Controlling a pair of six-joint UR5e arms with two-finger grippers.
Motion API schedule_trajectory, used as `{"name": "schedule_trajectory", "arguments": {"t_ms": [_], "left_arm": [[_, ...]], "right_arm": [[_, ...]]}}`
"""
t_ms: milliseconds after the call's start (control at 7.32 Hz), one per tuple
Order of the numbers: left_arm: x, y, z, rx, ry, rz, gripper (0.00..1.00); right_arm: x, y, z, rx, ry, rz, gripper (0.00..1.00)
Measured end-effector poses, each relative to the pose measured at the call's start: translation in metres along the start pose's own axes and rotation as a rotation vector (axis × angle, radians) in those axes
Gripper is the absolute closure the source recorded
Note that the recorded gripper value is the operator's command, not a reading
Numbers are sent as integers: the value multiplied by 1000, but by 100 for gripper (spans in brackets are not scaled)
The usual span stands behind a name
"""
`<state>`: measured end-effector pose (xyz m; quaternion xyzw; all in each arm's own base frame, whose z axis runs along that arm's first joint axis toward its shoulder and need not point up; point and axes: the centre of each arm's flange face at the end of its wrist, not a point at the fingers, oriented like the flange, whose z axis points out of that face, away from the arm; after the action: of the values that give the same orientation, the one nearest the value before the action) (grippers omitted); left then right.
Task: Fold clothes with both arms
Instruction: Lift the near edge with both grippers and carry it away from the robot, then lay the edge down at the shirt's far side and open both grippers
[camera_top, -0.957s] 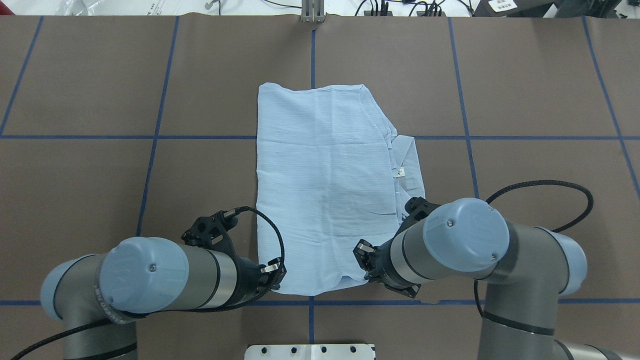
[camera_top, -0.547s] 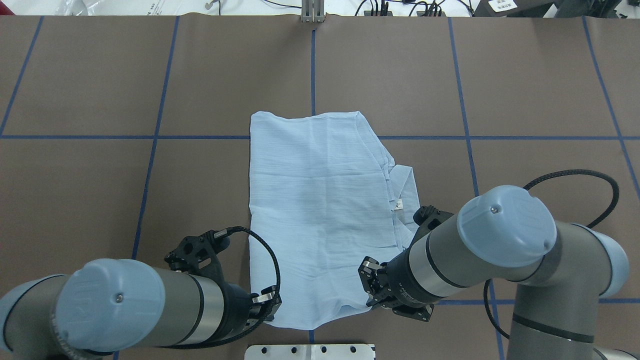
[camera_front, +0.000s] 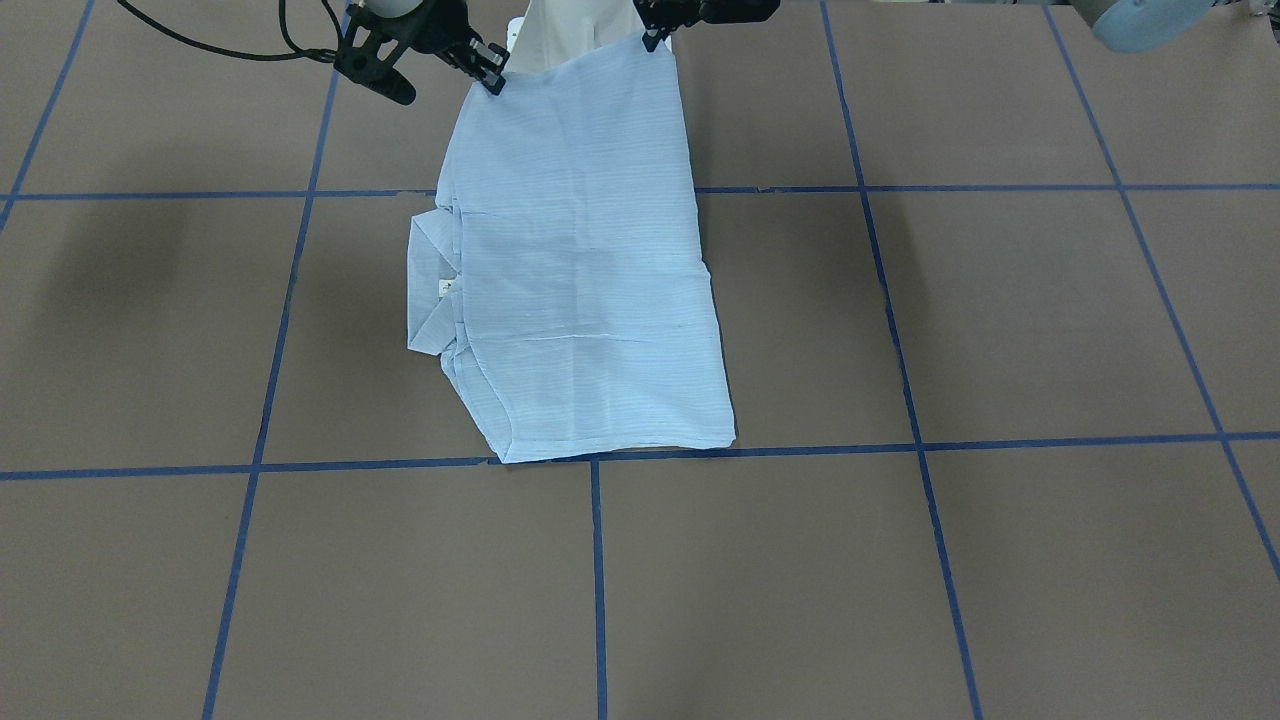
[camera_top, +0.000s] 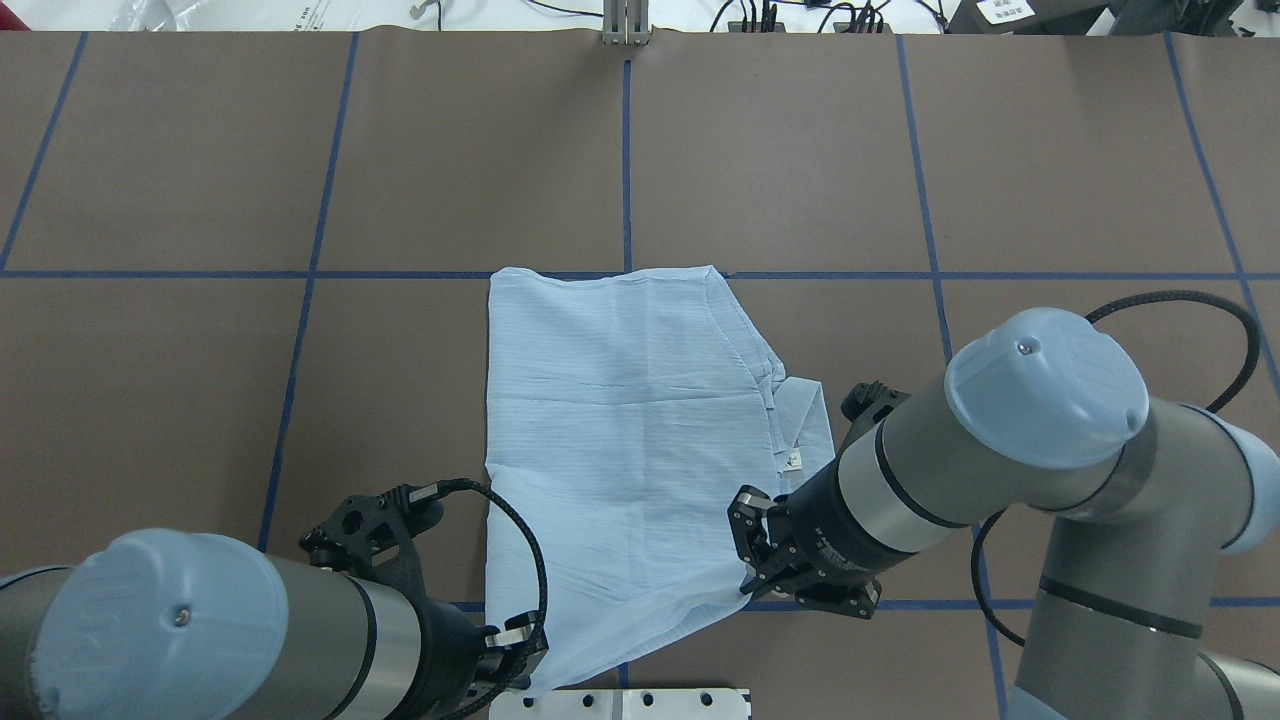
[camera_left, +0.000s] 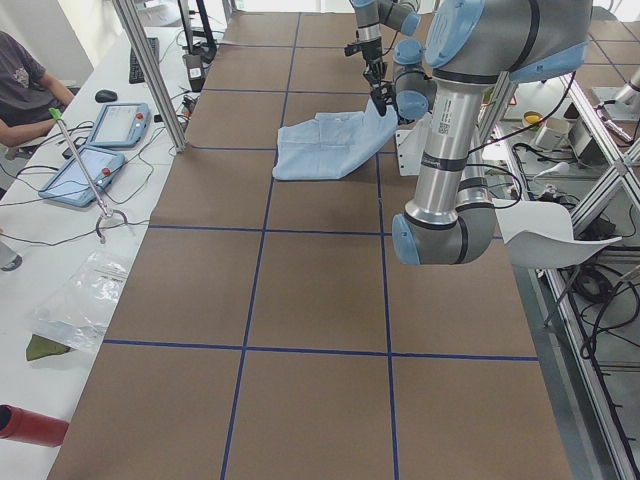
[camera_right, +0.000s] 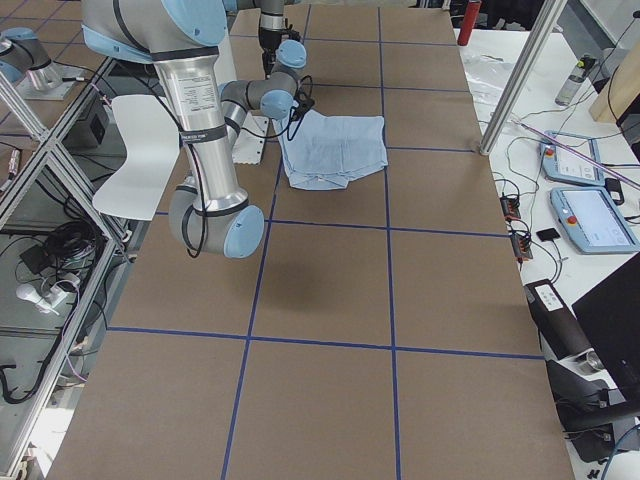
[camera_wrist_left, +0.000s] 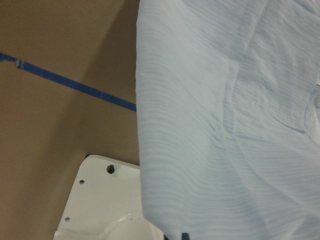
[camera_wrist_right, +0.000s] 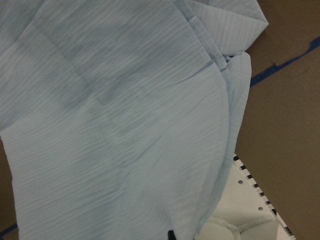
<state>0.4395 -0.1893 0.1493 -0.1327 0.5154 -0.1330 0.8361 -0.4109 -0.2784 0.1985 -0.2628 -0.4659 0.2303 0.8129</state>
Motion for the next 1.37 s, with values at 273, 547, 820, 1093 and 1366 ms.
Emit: {"name": "schedule_trajectory", "arguments": {"t_ms": [273,547,820,1093,1366], "left_arm": [[12,-52,6,92,-9,48,100],[30,-111,3,185,20,62,100],[46,-172,22,256,48,60,100],[55,-234,36,312,59,68,100],[58,-281,39,337,52,86,100]], "right_arm": [[-29,-41,-13,69,-39,8,100],[-66,-80,-22,140,-68,-1,100],[-111,-130,-16,223,-51,-50,100],[-168,-173,-12,280,-30,-57,100],[-209,-208,-10,314,7,-70,100]]}}
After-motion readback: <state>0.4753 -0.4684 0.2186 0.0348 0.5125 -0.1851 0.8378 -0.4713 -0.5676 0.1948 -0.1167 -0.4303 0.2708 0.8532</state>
